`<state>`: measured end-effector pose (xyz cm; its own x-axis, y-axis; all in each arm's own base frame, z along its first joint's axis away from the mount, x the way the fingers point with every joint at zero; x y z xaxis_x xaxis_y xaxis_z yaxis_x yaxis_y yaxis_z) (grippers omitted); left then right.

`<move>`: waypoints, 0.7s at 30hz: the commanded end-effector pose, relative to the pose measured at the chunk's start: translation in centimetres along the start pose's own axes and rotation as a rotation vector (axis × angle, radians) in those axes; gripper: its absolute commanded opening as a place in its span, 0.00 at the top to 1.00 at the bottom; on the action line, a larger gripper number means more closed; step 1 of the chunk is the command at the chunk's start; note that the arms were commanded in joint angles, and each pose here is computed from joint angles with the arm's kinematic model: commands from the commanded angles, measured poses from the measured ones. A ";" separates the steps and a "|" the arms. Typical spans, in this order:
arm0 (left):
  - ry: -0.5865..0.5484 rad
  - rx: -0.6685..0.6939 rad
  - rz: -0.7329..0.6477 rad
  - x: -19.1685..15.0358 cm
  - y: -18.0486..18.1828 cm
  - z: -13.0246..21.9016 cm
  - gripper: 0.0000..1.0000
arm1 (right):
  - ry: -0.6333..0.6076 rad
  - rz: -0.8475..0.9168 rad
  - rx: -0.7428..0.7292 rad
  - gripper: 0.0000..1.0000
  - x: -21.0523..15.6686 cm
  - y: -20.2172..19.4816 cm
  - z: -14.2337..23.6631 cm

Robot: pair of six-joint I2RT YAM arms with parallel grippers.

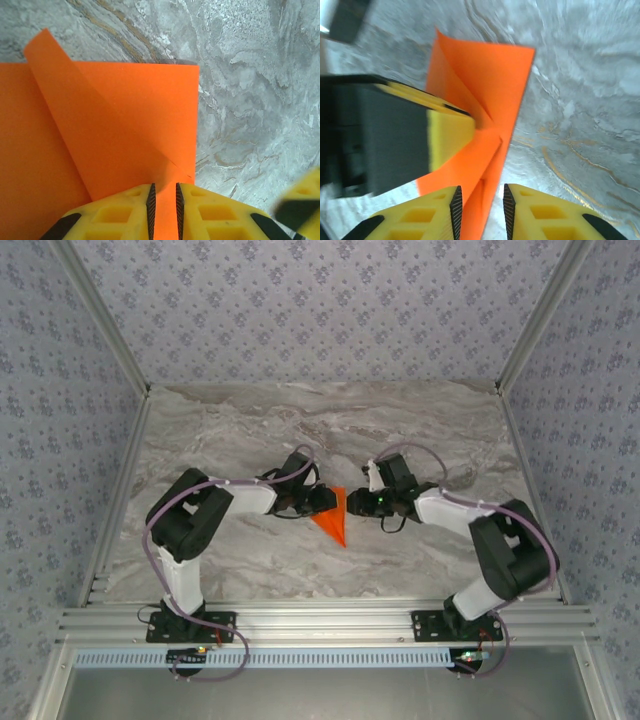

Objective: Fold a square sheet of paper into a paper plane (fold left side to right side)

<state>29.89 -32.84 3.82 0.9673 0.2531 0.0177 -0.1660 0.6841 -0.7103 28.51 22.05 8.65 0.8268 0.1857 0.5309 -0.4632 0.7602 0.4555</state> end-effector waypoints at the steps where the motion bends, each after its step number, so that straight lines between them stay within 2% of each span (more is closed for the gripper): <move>1: 0.026 0.137 0.053 -1.4 4.5 -0.9 0.80 | 0.022 0.003 0.036 0.68 -1.2 1.2 1.2; 5: 0.024 0.135 0.052 -1.3 4.4 -0.8 0.80 | 0.028 -0.024 0.222 0.71 -2.3 4.6 0.4; 8: 0.023 0.137 0.051 -1.3 4.5 -0.7 0.80 | 0.074 -0.018 0.277 0.72 -3.3 6.3 -0.8; 14: 0.025 0.137 0.050 -1.4 4.4 -0.7 0.80 | 0.162 -0.029 0.227 0.72 -5.3 5.9 -2.8; 21: 0.023 0.138 0.047 -1.3 4.4 -0.6 0.80 | 0.230 -0.018 0.149 0.72 -7.1 4.6 -3.4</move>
<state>29.88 -32.83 3.83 0.9671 0.2532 0.0228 -0.1612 0.6801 -0.7152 21.93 26.74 5.47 0.8718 0.2976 0.3890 -0.4850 0.6353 0.6010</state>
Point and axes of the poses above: each hand's point on the last joint's axis, 136 mm out from that joint toward the fingers, its own z axis back along the fingers, its own y axis along the line the jaws close on, x = y × z, the point moved 2 cm from there along z, back along the fingers, and after that the axes turned 14 degrees about z, right-handed, at the moved point
